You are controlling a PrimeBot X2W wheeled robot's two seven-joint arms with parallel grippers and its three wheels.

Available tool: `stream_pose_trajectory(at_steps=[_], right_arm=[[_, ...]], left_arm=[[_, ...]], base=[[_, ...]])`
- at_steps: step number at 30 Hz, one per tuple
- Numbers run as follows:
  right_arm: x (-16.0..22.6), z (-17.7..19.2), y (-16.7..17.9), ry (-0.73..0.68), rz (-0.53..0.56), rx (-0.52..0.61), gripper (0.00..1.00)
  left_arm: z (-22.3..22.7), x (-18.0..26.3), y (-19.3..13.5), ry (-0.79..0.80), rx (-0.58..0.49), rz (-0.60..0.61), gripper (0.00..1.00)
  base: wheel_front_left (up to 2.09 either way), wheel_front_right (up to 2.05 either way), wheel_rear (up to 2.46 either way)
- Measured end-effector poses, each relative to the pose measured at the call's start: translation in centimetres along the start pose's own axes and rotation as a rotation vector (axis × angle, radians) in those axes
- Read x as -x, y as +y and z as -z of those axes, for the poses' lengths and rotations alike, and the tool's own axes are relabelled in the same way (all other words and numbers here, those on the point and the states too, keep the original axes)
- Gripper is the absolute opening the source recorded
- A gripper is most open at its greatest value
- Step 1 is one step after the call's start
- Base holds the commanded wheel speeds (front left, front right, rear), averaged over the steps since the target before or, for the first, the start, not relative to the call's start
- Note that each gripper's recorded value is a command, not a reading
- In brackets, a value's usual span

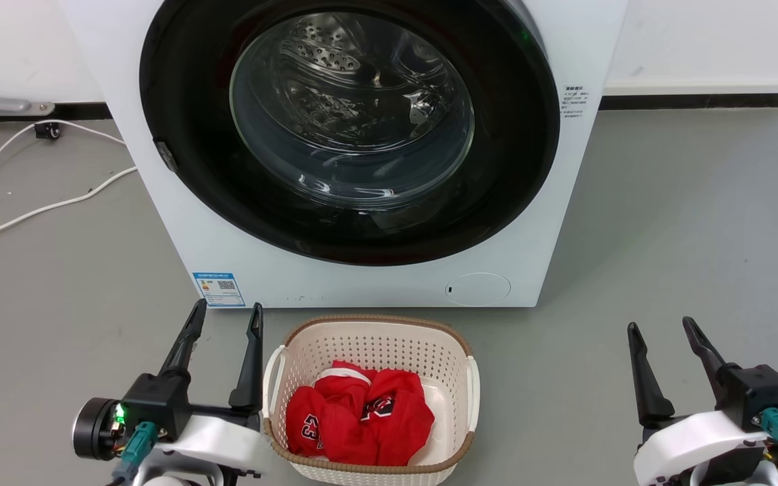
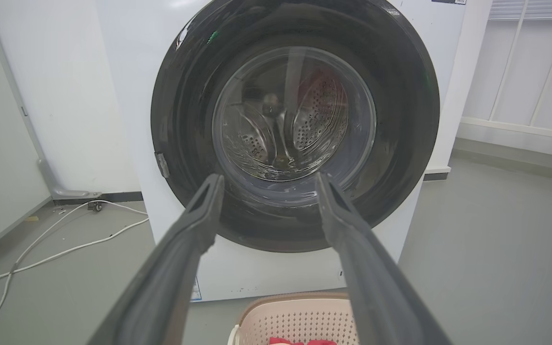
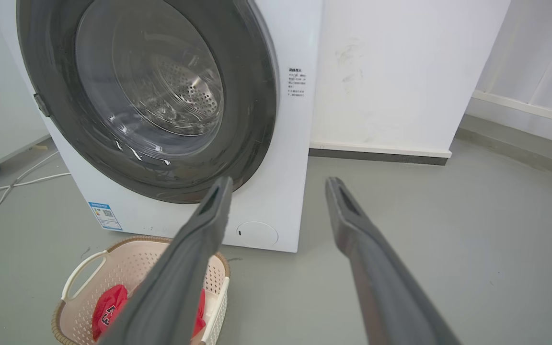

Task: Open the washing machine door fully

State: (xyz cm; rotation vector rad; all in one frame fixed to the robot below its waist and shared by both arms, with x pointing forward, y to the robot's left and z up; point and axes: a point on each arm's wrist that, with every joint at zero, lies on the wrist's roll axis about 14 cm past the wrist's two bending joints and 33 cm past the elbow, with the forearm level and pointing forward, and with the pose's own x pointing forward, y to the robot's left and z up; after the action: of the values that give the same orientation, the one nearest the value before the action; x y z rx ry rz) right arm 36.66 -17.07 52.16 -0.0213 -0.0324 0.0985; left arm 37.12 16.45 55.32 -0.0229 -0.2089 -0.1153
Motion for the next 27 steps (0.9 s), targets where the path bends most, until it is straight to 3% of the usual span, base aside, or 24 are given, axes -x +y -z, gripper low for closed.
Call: stream_pose_trajectory(at_steps=[11,27], right_arm=[[-0.12,-0.12,0.12,-0.007,-0.007,0.053,1.0],[-0.2,0.03,0.07,-0.007,-0.004,0.016,1.0]], left_arm=[[0.14,0.47,-0.03,-0.003,-0.054,-0.002,1.0],[0.46,0.64,0.3,0.005,-0.043,-0.018,1.0]], base=[[0.0,0.0,0.0],[0.0,0.0,0.0]])
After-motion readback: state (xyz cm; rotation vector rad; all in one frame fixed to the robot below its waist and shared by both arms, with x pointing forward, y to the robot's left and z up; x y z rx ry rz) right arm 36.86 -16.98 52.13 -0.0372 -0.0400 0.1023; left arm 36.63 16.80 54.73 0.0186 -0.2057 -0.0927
